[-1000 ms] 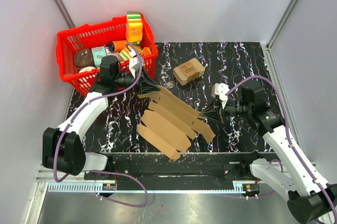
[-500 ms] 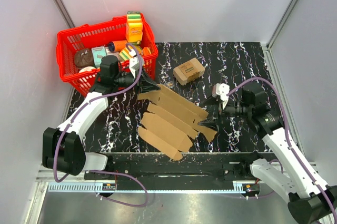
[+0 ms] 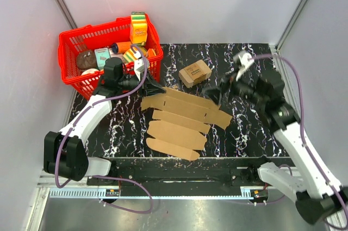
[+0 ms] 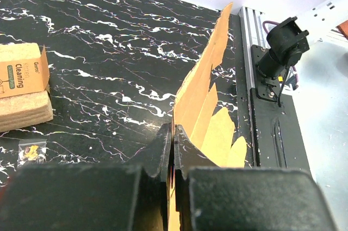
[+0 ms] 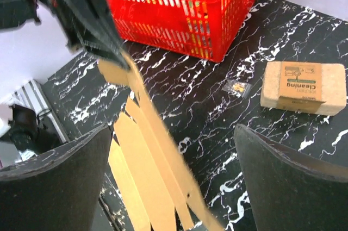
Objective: Fold the paper box
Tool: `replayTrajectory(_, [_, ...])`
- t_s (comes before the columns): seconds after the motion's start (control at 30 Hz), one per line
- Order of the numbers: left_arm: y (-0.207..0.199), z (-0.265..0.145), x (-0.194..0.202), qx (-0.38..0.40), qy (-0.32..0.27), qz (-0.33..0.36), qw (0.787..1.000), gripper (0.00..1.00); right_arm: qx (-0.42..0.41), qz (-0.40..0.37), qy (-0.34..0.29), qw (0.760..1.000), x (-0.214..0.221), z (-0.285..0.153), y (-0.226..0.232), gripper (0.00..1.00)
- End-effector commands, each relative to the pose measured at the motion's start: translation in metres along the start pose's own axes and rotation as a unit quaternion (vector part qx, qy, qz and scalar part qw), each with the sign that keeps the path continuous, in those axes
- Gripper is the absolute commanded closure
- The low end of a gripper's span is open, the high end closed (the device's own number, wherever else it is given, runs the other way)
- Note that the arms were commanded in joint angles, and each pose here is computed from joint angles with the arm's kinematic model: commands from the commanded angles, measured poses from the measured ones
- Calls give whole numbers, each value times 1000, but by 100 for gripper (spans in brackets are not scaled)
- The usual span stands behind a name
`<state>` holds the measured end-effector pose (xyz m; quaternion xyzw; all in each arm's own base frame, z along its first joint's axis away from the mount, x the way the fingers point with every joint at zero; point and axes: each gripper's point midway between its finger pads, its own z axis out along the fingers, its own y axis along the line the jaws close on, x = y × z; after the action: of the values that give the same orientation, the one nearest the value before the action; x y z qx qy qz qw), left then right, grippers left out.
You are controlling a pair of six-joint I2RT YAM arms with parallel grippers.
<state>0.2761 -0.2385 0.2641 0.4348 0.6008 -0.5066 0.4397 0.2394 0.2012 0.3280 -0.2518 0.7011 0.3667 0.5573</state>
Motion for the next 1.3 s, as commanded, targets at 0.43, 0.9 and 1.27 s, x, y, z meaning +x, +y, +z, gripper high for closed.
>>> replayTrajectory(0.43, [0, 3, -18, 1, -9, 33, 999, 100, -111, 13, 90, 990, -1, 40, 14, 15])
replayTrajectory(0.9, [-2, 5, -18, 8, -8, 28, 1000, 100, -86, -44, 100, 990, 35, 49, 4, 40])
replayTrajectory(1.27, [-2, 6, -17, 11, -7, 26, 1000, 100, -76, -61, 129, 987, 50, 66, -5, 47])
